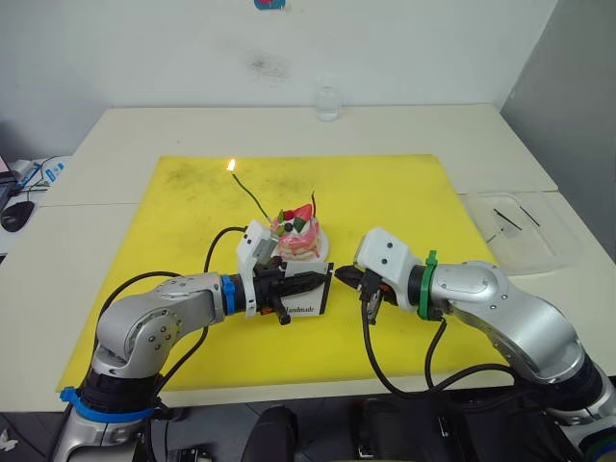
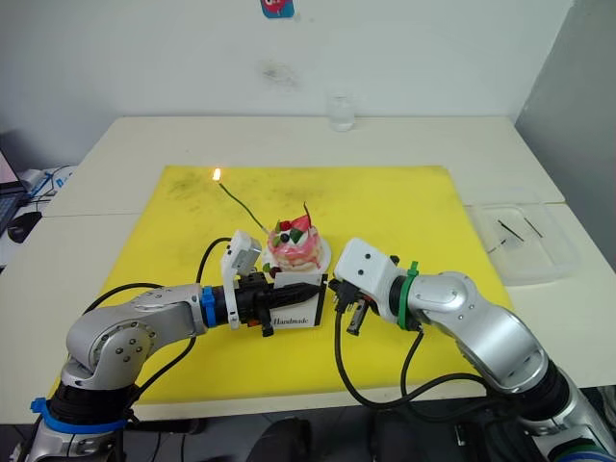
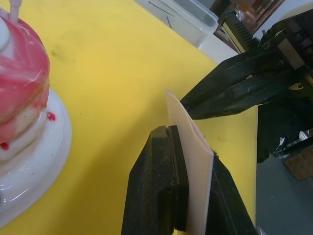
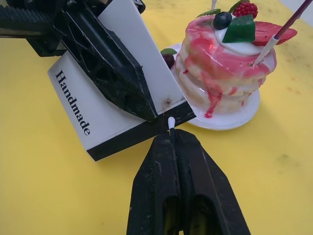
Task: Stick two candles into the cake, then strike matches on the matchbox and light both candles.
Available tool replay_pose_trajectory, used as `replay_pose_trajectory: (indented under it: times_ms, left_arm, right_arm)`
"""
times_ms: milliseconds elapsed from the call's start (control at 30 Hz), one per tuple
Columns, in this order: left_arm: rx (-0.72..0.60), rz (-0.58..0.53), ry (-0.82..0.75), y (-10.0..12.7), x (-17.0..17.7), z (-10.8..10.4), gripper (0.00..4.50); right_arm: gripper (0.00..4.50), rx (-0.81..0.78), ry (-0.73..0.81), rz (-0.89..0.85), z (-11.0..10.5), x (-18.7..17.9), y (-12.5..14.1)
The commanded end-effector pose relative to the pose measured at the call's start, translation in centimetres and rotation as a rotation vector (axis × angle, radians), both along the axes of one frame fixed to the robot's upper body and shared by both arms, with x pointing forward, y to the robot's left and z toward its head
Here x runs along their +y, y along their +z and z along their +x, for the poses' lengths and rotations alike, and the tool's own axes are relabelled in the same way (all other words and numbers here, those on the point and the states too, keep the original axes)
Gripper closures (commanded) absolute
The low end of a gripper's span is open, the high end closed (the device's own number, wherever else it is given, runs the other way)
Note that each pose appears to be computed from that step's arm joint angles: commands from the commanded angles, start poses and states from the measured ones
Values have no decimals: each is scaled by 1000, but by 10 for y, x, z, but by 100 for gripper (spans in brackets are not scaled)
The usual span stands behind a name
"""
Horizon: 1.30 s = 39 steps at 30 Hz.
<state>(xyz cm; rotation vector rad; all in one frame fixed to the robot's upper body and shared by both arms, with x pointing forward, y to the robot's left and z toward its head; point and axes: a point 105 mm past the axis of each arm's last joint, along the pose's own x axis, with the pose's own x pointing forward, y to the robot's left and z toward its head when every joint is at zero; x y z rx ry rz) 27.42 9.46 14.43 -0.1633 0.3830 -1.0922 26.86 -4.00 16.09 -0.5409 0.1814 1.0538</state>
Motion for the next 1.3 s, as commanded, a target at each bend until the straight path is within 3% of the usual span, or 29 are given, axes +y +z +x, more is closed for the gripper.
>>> replay_pose_trajectory:
  times_ms: [33,167,300,367,533,700,1300]
  left_arm:
    - [-48,-26,-58,12,-8,-6,450]
    - [-49,-20,-86,11,-11,-10,450]
    - [-36,4,-88,5,-8,-14,450]
    - [-22,13,-64,1,-2,-15,450]
    - [-20,30,-39,-1,7,-14,450]
    - [-45,5,4,6,6,-3,450]
    - [-45,-18,-24,13,0,-2,450]
  right_arm:
    - [446,-43,5,12,0,3,7]
    - [446,-59,-9,21,3,3,10]
    - [446,-245,-207,187,37,-12,57]
    - [446,-291,-254,210,43,-23,71]
    - [446,-237,-213,192,30,-25,59]
    - [446,-89,-33,133,-2,-8,35]
    - [446,-116,39,8,-7,0,19]
